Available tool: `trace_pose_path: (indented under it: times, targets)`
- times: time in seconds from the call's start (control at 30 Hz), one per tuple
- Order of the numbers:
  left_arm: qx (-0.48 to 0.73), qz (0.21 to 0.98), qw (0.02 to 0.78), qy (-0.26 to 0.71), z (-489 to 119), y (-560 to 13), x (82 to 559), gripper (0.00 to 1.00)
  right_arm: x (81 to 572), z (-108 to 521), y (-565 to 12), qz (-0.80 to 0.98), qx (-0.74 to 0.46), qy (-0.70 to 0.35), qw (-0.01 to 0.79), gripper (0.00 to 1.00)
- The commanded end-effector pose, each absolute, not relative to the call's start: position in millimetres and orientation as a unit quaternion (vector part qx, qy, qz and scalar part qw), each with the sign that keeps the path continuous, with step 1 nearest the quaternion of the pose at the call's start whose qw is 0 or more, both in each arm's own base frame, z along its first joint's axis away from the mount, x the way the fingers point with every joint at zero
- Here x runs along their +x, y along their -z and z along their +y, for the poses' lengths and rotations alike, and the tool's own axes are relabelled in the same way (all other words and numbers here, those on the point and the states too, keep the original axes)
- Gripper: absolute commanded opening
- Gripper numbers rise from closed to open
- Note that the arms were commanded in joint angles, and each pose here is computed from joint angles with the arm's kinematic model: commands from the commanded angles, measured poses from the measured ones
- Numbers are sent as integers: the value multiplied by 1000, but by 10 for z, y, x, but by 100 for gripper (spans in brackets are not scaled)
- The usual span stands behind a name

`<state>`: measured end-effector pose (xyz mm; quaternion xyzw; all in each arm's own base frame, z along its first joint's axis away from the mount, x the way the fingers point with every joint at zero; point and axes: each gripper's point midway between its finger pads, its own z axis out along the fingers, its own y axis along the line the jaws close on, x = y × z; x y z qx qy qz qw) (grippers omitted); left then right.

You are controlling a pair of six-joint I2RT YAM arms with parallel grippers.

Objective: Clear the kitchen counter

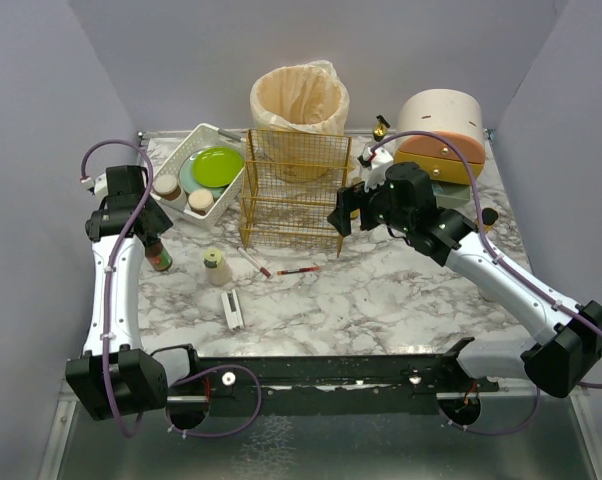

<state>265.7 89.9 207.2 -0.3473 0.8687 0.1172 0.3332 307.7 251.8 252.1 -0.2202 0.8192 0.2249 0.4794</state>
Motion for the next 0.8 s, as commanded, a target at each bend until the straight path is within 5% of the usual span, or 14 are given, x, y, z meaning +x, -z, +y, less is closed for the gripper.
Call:
trace_pose_path:
  times: [0.0,0.27,0.53,0.77]
  targets:
    - [-355,859,345,-131,981,-2054,2714,84,3012,2570,-2548,817,-235,-237,471,100]
    - [-341,857,363,-133,1030,-2044,2891,79,2982,2574,-2532,816,-242,-240,467,100]
    - [-336,858,362,-143,1082,-2020,2917,63,2981,2574,-2521,815,-246,-239,467,100]
    - [-334,859,354,-157,1128,-1964,2889,63,2983,2602,-2518,815,-249,-242,464,100]
